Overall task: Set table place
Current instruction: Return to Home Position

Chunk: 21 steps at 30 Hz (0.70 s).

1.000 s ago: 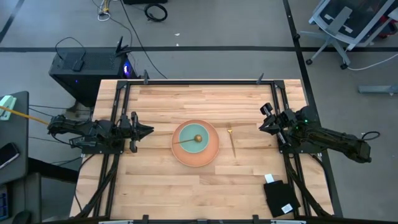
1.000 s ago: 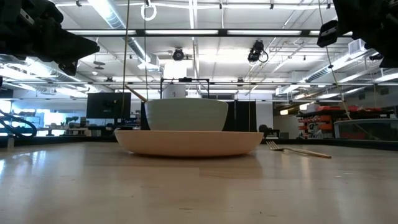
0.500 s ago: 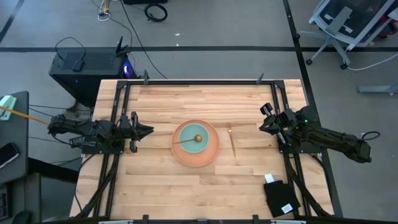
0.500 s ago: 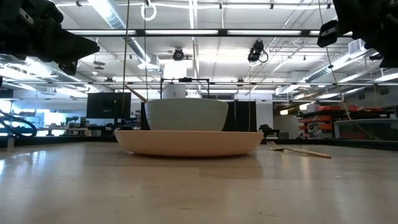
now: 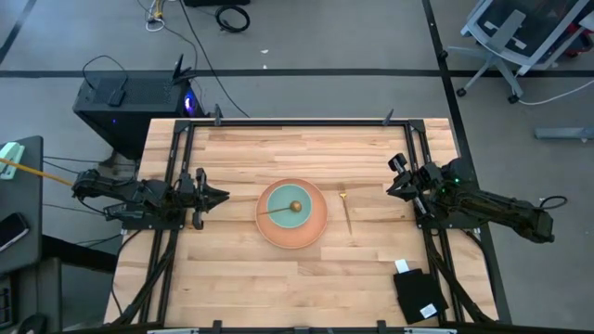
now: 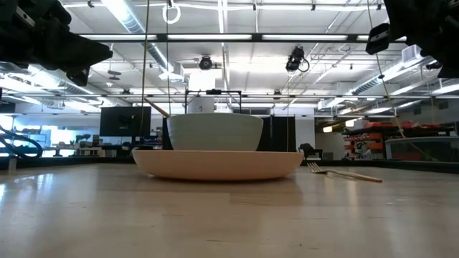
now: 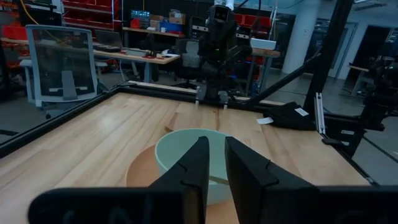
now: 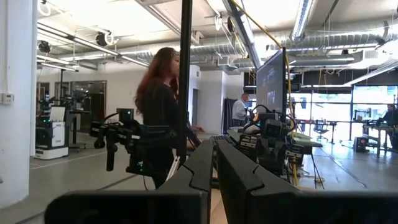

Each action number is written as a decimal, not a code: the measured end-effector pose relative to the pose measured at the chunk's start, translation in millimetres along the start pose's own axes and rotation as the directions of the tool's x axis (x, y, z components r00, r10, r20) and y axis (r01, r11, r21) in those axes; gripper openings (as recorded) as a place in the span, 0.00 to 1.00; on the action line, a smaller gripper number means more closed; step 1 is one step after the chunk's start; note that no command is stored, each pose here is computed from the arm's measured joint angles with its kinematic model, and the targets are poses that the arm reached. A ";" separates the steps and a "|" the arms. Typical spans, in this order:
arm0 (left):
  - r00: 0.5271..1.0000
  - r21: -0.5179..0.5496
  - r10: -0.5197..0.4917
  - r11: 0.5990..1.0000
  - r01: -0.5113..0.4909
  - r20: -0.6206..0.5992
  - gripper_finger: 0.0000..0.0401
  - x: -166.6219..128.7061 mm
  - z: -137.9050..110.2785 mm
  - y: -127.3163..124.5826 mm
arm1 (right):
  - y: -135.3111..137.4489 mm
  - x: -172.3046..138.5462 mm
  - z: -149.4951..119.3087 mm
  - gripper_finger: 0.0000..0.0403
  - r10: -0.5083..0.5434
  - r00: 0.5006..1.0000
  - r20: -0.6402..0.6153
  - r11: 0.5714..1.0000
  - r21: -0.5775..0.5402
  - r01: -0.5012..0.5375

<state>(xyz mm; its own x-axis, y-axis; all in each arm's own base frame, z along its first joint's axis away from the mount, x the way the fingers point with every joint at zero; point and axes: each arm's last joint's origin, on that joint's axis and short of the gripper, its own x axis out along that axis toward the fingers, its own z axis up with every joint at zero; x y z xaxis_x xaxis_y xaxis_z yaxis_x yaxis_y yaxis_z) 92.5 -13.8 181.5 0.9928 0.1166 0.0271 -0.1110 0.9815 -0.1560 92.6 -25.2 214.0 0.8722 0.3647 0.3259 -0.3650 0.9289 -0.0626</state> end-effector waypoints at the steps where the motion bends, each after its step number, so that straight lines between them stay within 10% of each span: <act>1: 1.000 0.000 0.000 1.000 0.000 0.000 0.15 0.0 0.0 0.0 | 0.0 0.0 0.0 0.07 0.000 1.000 0.000 1.000 0.000 0.000; 21: 1.000 0.000 0.000 1.000 0.000 0.000 0.14 0.0 0.0 0.0 | 0.0 0.0 0.0 0.07 0.000 1.000 0.000 1.000 0.000 0.000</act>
<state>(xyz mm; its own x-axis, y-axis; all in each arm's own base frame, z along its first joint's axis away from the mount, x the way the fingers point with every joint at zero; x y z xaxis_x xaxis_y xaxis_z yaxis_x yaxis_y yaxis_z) 92.5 -13.8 181.5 0.9928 0.1166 0.0269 -0.1110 0.9815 -0.1559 92.6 -25.2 214.0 0.8722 0.3647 0.3259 -0.3649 0.9289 -0.0628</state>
